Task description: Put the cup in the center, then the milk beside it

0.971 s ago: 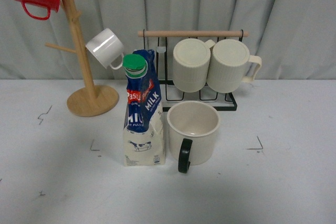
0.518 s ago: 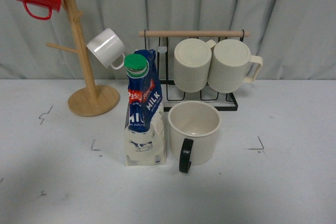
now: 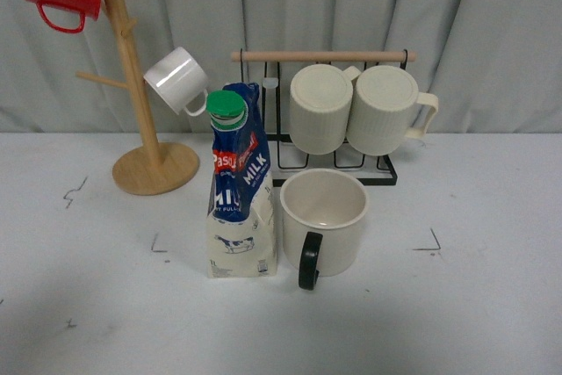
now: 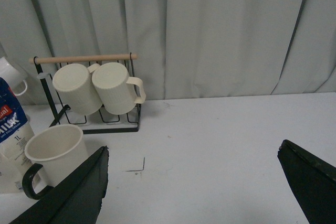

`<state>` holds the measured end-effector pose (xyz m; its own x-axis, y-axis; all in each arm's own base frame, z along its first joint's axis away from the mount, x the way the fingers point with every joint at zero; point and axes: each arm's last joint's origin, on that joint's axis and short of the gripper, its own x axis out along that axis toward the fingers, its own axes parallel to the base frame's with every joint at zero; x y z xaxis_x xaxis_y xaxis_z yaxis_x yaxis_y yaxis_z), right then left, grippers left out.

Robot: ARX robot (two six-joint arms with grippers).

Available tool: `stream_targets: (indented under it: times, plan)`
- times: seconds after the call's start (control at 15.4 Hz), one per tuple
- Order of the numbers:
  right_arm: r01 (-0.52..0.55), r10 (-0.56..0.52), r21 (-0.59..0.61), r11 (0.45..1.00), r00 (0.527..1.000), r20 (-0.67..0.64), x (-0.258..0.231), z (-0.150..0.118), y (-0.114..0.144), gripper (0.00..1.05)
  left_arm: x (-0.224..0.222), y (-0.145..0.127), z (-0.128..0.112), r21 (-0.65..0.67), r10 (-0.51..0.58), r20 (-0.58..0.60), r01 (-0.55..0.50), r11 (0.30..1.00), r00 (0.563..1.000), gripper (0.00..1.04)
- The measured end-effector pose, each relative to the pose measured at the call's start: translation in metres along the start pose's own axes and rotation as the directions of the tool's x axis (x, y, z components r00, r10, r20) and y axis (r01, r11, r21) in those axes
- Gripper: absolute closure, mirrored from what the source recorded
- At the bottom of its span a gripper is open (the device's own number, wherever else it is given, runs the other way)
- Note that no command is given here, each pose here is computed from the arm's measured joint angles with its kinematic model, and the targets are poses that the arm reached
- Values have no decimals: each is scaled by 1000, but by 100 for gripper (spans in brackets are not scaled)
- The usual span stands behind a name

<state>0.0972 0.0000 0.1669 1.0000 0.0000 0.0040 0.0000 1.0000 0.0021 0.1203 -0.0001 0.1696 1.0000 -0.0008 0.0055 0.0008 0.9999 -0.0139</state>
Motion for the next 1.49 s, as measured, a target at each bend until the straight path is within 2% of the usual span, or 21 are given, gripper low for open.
stream_targets:
  times: [0.52,0.65,0.84,0.97,1.04,1.49]
  plan:
    - [0,0,0,1000,1000,0,0,0,0,7,-13,0,0,0,0,9,0,1000,1000,103]
    - [0,0,0,1000,1000,0,0,0,0,7,-20,0,-6,0,-3,-51,3,1000,999,103]
    - [-1,1,0,1000,1000,1,0,0,0,7,-23,0,0,0,2,11,-2,1000,1000,103]
    - [0,0,0,1000,1000,0,0,0,0,7,-23,0,-3,0,0,-7,0,1000,1000,103]
    - [0,0,0,1000,1000,0,0,0,0,7,-23,0,-3,0,0,-7,0,1000,1000,98]
    - [0,0,0,1000,1000,0,0,0,0,7,-23,0,-3,0,0,-6,0,1000,1000,11]
